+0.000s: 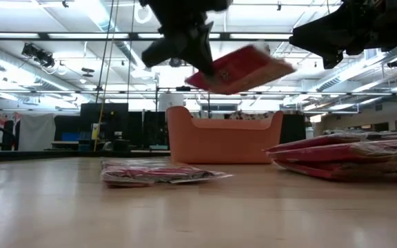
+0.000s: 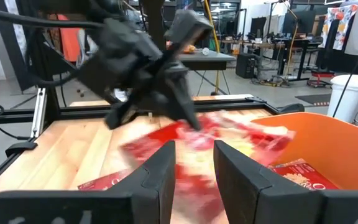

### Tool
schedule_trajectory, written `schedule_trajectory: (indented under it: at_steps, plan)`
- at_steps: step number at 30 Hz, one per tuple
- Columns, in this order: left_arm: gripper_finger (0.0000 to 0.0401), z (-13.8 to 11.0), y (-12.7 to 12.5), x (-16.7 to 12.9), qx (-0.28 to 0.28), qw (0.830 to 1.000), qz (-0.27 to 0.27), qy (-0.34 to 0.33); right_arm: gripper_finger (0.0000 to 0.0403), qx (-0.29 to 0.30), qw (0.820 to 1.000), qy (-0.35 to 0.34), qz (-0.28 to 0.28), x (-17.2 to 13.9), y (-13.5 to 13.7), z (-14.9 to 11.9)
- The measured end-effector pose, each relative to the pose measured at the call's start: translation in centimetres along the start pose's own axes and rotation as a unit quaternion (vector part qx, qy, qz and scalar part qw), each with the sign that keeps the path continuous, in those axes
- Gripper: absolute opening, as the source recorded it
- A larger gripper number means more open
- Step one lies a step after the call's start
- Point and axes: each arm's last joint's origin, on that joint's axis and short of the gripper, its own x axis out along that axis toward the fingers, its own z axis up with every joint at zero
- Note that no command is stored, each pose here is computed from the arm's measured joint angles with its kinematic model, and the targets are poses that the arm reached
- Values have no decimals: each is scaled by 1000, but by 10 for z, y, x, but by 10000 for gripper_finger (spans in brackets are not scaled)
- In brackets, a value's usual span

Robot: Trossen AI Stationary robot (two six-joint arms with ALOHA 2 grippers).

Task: Sort popcorn bags into baskets
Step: Put the red popcorn bag into the orange bin

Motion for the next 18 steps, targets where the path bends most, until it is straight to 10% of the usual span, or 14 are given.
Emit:
schedule_trajectory:
  at_steps: [10, 18]
  plan:
    - [3, -51, 47, 70, -133, 987, 29, 89, 115, 0, 1000, -2, -1, 0, 0, 1]
    - [22, -83, 74, 104, -336, 937, -14, 97, 115, 0, 1000, -2, -4, 0, 0, 0]
